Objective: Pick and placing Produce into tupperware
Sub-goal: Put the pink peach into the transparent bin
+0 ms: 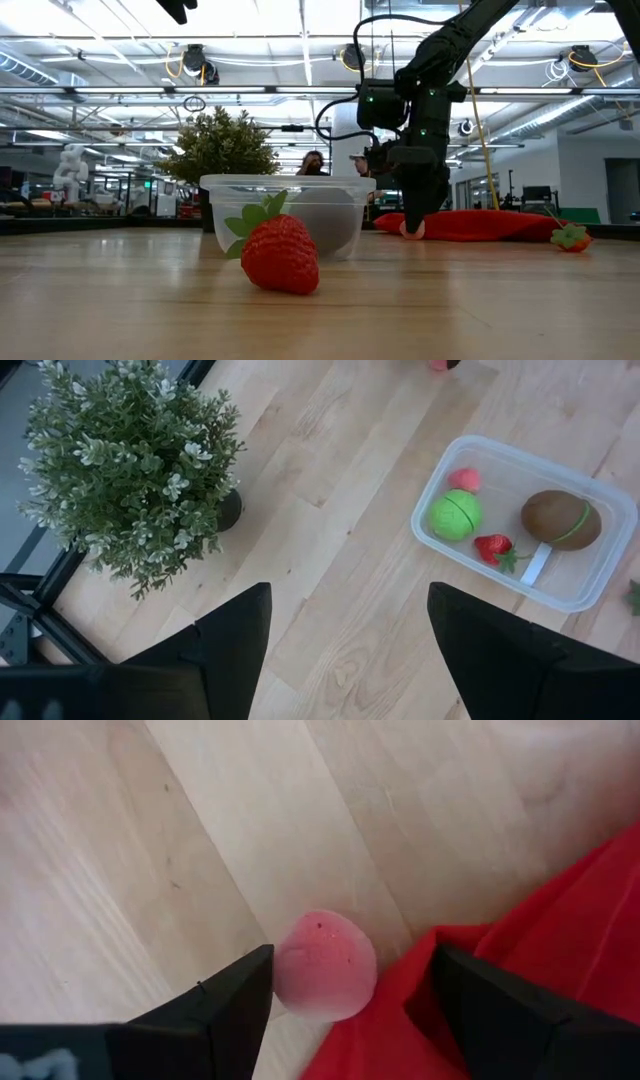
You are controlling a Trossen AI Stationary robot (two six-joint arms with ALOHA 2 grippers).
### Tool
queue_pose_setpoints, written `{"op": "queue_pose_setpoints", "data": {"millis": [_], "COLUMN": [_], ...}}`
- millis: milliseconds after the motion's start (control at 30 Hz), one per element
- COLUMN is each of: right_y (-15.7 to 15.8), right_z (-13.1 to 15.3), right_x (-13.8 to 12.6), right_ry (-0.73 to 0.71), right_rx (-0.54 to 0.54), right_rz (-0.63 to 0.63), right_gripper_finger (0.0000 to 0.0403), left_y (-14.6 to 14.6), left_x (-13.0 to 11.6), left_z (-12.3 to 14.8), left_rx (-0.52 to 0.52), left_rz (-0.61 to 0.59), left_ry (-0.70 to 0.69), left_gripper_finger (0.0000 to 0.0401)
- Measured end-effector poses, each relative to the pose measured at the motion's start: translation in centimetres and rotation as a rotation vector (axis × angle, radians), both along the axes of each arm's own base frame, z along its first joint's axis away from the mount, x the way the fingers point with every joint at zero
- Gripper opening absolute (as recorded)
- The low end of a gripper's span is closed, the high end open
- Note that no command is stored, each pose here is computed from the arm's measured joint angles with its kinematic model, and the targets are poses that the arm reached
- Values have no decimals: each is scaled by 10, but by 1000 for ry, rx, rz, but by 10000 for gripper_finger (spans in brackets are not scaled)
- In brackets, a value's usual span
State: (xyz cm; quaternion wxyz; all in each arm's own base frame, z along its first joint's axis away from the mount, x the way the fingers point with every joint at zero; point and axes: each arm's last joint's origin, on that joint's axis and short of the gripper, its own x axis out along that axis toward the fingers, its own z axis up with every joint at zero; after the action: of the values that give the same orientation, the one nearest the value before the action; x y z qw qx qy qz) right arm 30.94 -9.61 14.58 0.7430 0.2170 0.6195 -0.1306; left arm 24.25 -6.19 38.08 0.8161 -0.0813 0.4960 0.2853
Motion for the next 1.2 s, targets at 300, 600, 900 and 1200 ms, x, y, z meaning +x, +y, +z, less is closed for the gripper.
{"op": "queue_pose_setpoints", "data": {"millis": [300,600,900,1200], "right_y": [0,1,2,2], "right_z": [0,12,32,31], "right_x": [0,-2,-6,-6], "right_ry": [1,-37,-103,-95], "right_rx": [0,-11,-33,-32], "right_rz": [0,0,1,7], "right_gripper_finger": [200,164,160,161], "left_y": [0,0,0,0], "left_x": [0,0,0,0], "left_z": [0,0,0,0], "left_rx": [0,0,-1,-1], "left_rz": [0,0,0,0], "left_ry": [0,0,0,0], "left_gripper_finger": [273,274,274,273]}}
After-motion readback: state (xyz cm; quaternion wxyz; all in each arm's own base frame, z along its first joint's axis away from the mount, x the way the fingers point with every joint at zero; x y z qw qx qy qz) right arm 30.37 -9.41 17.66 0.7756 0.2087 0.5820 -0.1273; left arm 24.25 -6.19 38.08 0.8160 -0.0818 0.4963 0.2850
